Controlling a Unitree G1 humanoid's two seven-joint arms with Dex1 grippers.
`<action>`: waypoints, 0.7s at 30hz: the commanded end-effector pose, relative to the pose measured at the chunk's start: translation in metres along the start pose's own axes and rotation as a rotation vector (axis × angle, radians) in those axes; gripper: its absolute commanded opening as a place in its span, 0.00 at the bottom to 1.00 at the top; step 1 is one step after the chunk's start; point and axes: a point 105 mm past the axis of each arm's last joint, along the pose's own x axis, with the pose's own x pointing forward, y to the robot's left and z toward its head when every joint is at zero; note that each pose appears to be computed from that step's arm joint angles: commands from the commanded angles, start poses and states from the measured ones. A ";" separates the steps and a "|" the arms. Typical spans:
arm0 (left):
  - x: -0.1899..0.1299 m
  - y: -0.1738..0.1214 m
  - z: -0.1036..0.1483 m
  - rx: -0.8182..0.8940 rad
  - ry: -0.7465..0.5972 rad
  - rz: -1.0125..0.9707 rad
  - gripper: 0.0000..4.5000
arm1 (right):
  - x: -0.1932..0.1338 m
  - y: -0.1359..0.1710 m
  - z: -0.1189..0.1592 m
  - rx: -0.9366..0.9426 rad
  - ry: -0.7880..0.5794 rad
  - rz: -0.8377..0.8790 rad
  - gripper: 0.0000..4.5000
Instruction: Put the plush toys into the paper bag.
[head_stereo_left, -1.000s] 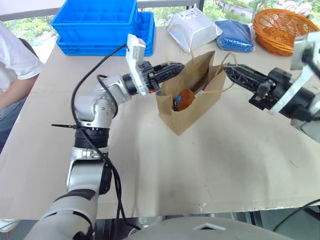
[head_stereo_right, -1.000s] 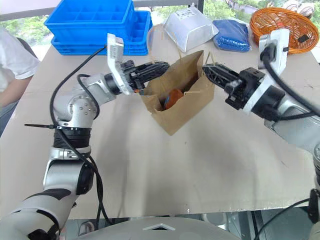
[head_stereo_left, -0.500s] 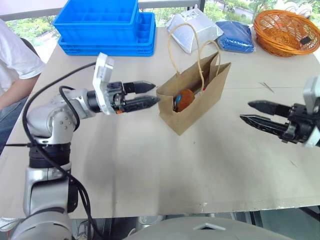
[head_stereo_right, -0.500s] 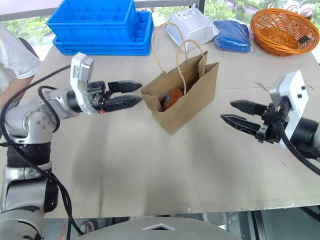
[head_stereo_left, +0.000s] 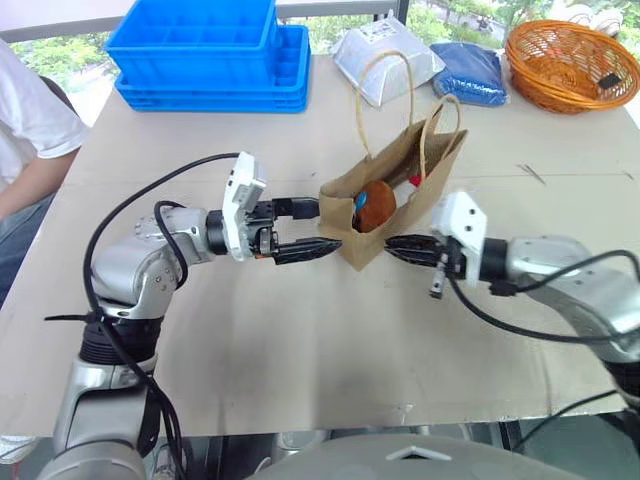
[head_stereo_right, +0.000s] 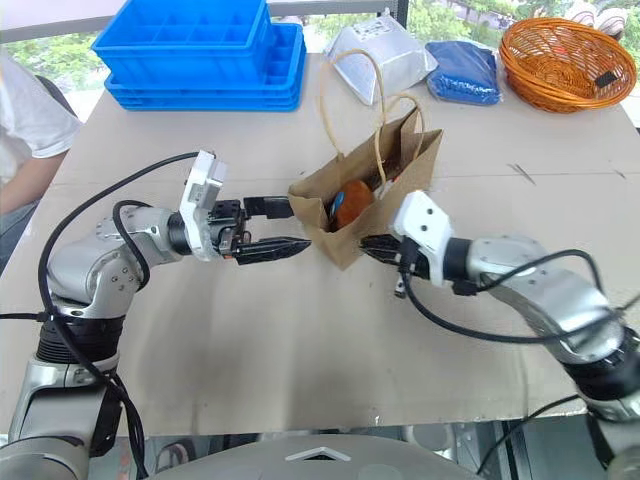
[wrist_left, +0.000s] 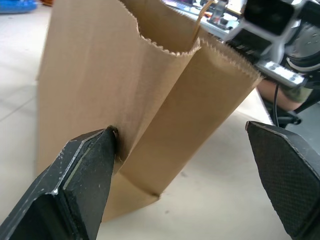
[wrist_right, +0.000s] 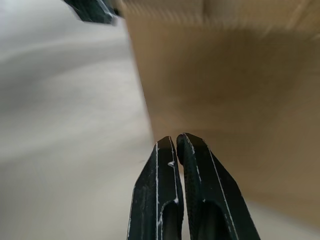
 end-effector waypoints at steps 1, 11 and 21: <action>0.005 -0.007 0.004 0.102 0.014 -0.003 1.00 | 0.015 -0.008 0.012 -0.084 -0.046 -0.008 0.00; 0.033 -0.001 0.002 0.143 -0.054 0.180 1.00 | 0.037 -0.004 0.019 -0.066 -0.137 0.024 0.00; 0.062 0.021 -0.001 0.148 -0.094 0.340 1.00 | 0.037 -0.007 -0.009 -0.014 -0.086 0.013 0.00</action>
